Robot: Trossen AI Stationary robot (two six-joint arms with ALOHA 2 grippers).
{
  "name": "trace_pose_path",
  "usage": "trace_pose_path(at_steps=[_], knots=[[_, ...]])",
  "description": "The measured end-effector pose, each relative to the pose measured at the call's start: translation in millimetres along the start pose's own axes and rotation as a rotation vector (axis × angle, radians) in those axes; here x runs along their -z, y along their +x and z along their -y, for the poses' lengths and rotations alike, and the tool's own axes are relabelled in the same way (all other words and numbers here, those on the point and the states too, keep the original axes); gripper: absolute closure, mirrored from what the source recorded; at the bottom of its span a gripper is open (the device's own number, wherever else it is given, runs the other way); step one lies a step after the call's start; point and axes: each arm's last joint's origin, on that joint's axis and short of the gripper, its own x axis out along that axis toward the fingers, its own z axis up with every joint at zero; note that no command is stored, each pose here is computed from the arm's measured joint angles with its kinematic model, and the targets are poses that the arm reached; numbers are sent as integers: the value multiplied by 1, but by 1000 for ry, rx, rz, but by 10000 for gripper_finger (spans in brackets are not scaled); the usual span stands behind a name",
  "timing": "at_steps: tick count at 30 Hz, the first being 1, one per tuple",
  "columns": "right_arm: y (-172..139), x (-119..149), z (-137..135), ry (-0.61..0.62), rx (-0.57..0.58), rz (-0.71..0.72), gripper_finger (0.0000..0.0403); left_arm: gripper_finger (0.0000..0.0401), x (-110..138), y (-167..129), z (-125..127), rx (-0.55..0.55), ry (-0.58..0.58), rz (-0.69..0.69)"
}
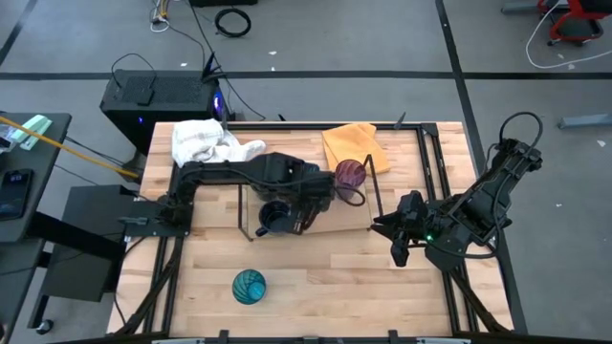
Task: Stack small to large cups/mugs on shelf
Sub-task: Put the blue cup on the shelf
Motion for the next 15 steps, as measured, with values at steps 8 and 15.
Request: trace_pose_path(at_steps=[8,15], knots=[[0,0,0,0,-1,1,300,224,-6,-30,28,233,-64,177],[0,0,0,-8,1,0,300,229,-20,-97,52,232,-49,620]])
